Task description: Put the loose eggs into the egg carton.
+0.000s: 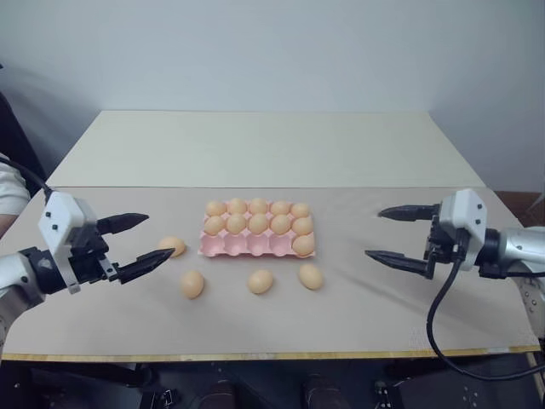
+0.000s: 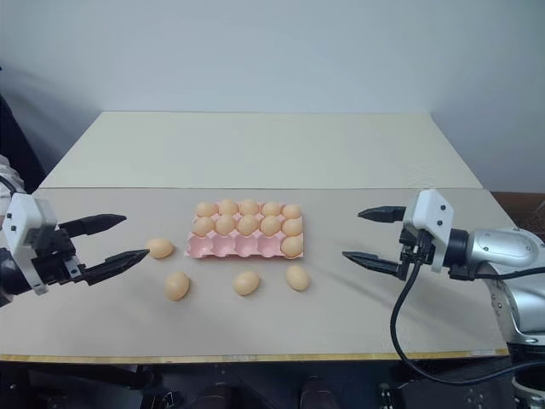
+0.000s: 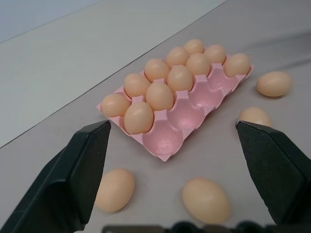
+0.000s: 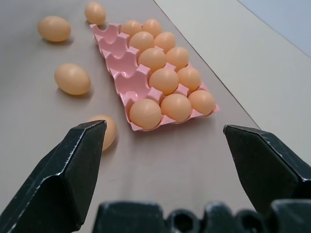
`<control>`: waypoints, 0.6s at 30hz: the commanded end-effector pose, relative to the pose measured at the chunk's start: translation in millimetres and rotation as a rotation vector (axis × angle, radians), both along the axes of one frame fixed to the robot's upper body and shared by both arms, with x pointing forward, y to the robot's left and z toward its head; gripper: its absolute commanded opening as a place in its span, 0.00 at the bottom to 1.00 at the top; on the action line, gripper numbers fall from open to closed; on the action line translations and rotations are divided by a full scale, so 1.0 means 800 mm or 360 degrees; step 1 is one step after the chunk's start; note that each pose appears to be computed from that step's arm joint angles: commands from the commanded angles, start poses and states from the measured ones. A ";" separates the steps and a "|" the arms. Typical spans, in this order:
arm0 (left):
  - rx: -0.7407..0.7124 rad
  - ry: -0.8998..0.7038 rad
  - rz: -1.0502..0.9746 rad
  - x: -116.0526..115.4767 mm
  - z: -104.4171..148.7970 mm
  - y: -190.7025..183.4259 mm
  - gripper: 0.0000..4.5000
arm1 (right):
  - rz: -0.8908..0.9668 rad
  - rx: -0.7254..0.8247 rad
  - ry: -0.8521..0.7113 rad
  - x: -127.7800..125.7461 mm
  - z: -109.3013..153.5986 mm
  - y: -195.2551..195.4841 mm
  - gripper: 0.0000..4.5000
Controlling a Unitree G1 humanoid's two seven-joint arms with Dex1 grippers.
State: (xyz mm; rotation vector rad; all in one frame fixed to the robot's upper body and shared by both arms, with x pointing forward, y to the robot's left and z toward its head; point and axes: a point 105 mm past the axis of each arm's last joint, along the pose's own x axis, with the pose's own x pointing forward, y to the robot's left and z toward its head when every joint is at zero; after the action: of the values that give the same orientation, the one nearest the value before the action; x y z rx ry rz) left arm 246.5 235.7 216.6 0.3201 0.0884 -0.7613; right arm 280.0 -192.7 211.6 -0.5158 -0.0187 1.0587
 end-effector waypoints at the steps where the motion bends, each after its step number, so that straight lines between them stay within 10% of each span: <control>1: 0.0008 -0.0049 -0.0062 -0.009 0.013 -0.003 1.00 | 0.0009 0.0001 -0.0058 -0.004 0.014 -0.003 1.00; 18: 0.0074 0.0092 -0.0447 -0.017 0.002 -0.025 1.00 | 0.0066 -0.0090 -0.0011 -0.007 0.016 -0.002 1.00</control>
State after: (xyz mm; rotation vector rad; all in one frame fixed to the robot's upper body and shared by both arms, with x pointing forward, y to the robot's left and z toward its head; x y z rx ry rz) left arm 234.1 221.0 214.2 0.3264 0.1323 -0.9906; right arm 278.8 -194.8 213.0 -0.5343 0.0149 1.0809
